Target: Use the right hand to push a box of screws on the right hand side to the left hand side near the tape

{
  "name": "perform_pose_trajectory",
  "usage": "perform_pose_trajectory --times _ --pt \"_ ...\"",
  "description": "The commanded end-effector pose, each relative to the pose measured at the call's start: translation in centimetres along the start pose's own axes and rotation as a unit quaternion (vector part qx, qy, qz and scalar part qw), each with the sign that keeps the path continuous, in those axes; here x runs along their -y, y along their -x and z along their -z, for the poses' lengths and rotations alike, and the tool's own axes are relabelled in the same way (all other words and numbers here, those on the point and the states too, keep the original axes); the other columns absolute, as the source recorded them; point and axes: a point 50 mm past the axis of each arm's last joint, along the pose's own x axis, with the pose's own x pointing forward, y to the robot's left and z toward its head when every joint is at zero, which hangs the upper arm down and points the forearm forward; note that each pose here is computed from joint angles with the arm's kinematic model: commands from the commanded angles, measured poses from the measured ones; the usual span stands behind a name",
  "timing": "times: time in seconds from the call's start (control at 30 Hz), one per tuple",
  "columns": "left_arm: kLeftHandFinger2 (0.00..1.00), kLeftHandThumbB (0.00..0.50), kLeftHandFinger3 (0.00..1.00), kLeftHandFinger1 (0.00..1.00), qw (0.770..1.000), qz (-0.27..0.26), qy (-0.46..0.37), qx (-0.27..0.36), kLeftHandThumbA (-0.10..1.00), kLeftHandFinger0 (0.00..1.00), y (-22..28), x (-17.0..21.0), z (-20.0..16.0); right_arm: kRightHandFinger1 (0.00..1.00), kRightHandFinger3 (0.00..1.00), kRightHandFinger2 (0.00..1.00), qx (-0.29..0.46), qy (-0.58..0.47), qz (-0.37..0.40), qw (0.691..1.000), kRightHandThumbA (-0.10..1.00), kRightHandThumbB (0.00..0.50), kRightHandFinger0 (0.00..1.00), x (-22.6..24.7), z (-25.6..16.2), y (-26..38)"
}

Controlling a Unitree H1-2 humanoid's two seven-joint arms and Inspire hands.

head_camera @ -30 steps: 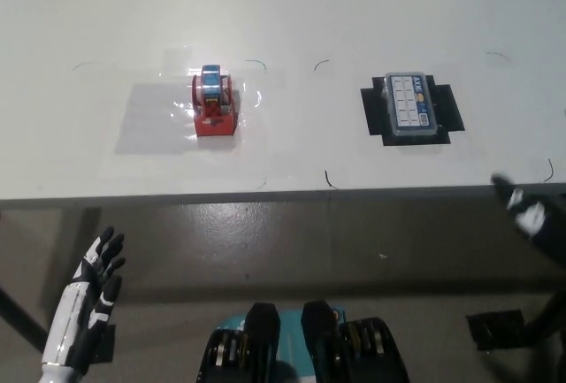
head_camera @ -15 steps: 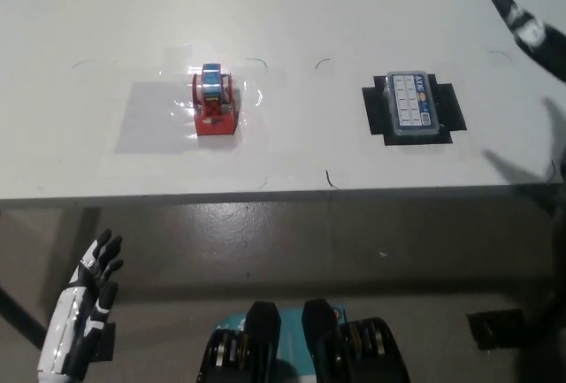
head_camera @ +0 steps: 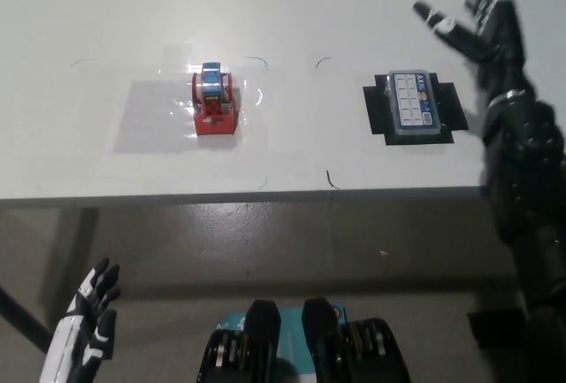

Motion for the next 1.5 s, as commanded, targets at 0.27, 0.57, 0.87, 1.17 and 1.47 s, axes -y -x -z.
perform_pose_trajectory --times 0.27,0.57,0.87,1.17,1.47 --pt "1.0 0.072 1.0 1.0 0.999 0.001 0.007 0.031 0.9 1.0 1.5 0.2 -1.3 1.0 1.0 1.0 -0.031 -0.066 0.0 0.997 1.0 0.217 1.0 -3.5 2.1 -0.8" --pt "1.0 0.081 1.0 1.0 0.999 0.003 0.006 0.032 0.9 1.0 1.6 0.1 -1.4 1.0 1.0 1.0 -0.06 -0.073 0.029 0.995 1.0 0.251 1.0 -2.8 5.0 0.9" --pt "1.0 0.07 1.0 1.0 1.0 0.003 0.004 0.028 0.89 1.0 2.7 0.0 -1.3 1.0 1.0 1.0 -0.038 -0.054 0.036 0.997 1.0 0.241 1.0 -2.0 5.3 1.3" --pt "1.0 0.069 1.0 1.0 1.0 0.004 0.001 0.025 0.9 1.0 3.0 0.2 -1.0 1.0 1.0 1.0 -0.025 -0.044 0.038 0.998 1.0 0.248 1.0 -1.8 4.9 1.2" --pt "0.98 0.07 1.0 1.0 1.0 0.011 0.008 0.022 0.9 1.0 3.6 0.0 -1.0 1.0 1.0 1.0 -0.023 -0.034 0.045 0.998 1.0 0.251 1.0 -1.7 5.6 1.8"
